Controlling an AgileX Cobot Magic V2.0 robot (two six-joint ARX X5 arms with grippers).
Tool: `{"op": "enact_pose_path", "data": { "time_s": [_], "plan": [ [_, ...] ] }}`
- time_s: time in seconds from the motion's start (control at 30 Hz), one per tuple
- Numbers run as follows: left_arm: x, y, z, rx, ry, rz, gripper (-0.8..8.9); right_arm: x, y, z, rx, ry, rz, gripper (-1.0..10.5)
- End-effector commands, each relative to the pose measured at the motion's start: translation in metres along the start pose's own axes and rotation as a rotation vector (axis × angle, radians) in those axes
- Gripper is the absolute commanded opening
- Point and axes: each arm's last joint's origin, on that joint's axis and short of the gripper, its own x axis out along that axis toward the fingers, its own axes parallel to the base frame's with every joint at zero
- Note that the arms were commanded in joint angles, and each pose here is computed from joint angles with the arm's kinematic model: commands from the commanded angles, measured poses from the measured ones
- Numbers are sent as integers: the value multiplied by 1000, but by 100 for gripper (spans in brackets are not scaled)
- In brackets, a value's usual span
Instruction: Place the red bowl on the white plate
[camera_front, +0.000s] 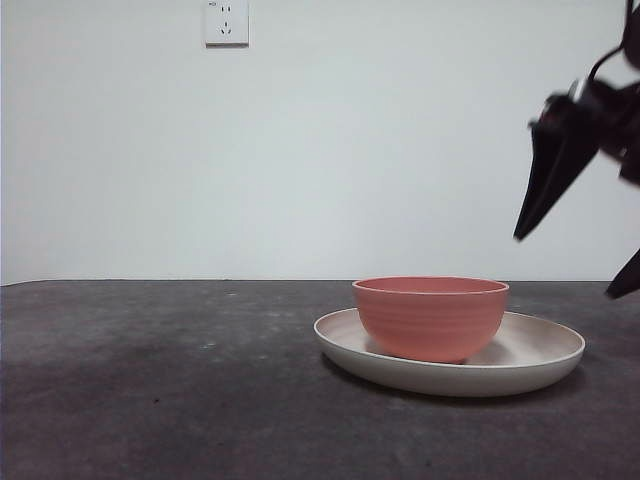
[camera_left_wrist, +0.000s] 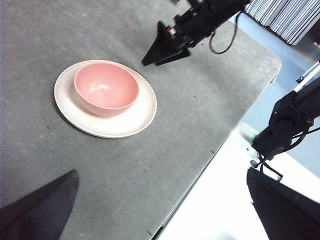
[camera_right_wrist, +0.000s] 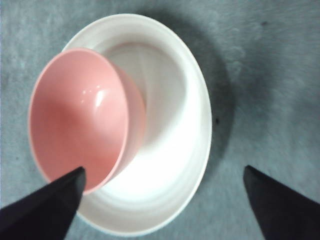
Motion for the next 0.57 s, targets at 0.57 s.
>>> {"op": "enact_pose_path", "data": {
  "time_s": [0.57],
  "plan": [
    [-1,-1,3,6,-15,-8,566,61,-31,14,18,72,-4,186]
  ]
}}
